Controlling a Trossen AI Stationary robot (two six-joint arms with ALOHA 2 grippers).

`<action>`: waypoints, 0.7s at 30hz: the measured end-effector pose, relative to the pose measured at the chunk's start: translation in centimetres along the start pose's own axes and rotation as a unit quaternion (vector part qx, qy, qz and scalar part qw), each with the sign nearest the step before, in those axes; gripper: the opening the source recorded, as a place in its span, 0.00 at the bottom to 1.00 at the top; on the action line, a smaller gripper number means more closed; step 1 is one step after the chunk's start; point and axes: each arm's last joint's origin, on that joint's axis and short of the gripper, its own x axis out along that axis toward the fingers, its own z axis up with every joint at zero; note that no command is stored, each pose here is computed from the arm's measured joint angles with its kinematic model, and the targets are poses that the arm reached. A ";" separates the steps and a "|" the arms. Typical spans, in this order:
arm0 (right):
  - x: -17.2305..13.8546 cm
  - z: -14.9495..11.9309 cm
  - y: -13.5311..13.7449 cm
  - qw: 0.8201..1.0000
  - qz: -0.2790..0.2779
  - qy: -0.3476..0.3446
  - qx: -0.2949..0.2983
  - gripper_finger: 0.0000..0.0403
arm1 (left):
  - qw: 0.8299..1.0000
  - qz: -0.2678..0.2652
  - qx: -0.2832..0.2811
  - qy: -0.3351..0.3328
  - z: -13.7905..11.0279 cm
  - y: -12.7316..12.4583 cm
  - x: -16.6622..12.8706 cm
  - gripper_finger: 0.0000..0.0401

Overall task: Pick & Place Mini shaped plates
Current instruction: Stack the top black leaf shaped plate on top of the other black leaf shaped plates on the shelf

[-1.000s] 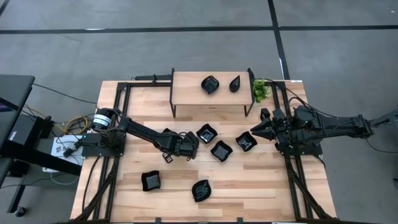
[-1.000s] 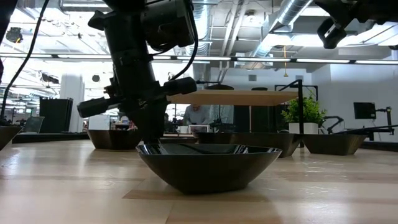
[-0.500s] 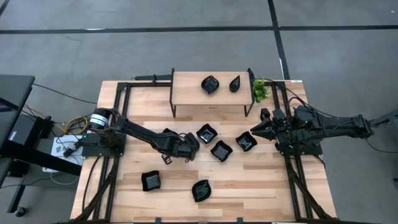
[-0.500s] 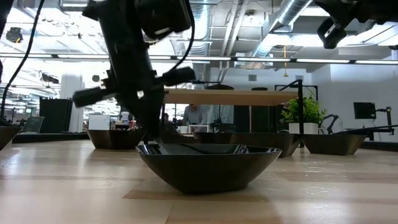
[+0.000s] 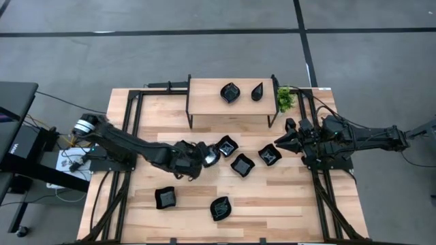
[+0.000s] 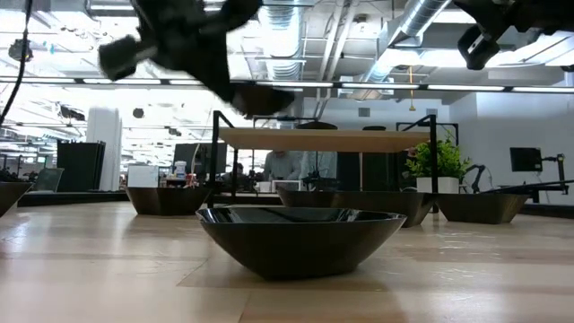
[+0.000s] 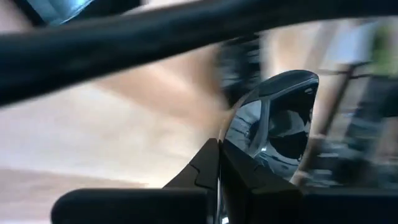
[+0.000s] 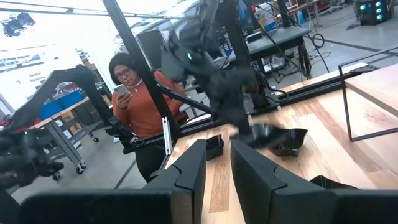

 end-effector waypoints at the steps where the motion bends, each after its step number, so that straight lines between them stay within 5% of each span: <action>1: 0.0 0.0 0.0 1.000 0.000 0.000 0.000 0.18 | 1.000 -0.025 -0.001 -0.011 0.3 -0.4 -0.6 0.02; 7: 0.0 0.0 0.0 1.000 0.001 -0.002 0.001 0.18 | 0.977 -0.196 0.000 -0.086 2.9 -5.3 -1.5 0.02; 11: 0.0 0.1 0.0 1.000 0.002 -0.005 0.001 0.18 | 0.956 -0.261 0.029 -0.128 5.5 -8.9 -0.5 0.02; 21: 0.0 0.2 0.1 1.000 0.004 -0.011 0.000 0.18 | 0.948 -0.261 0.035 -0.178 12.0 -11.9 1.6 0.02</action>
